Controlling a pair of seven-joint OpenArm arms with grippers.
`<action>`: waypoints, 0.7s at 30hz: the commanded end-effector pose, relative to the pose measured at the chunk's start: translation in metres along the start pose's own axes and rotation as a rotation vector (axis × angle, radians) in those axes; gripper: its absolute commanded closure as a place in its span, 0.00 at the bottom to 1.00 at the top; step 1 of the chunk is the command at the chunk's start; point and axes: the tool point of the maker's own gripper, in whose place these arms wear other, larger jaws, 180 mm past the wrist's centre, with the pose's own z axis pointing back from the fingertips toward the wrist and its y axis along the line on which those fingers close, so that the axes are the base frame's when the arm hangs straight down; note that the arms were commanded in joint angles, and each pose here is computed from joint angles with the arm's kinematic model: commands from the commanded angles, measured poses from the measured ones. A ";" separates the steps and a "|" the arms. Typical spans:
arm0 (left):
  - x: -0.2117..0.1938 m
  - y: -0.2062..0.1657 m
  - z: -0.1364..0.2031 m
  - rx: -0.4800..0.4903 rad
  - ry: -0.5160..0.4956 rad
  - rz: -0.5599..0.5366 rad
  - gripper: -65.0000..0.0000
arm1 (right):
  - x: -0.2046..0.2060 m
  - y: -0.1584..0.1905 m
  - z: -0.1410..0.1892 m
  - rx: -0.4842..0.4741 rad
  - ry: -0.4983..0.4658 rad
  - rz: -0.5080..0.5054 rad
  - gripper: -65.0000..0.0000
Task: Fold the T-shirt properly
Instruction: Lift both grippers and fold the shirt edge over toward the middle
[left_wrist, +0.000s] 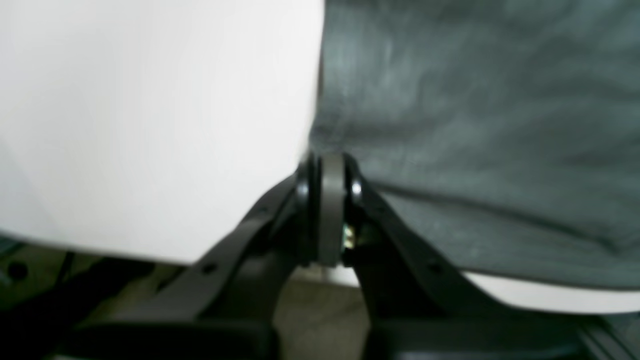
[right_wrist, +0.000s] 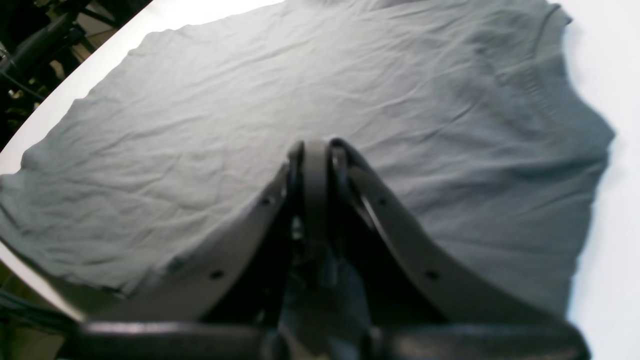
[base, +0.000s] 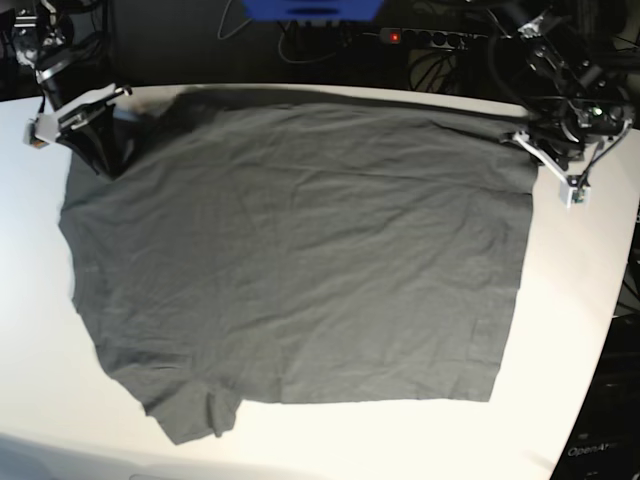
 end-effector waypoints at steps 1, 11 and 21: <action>0.013 0.005 0.005 0.016 -0.037 -0.008 0.97 | 0.020 -0.003 -0.004 0.013 -0.059 0.016 1.00; 0.050 0.002 0.007 0.010 -0.116 -0.001 0.97 | 0.031 -0.011 -0.030 0.036 -0.018 0.072 1.00; 0.091 -0.002 0.010 -0.004 -0.204 0.015 0.97 | 0.054 -0.018 -0.059 0.054 -0.013 0.136 1.00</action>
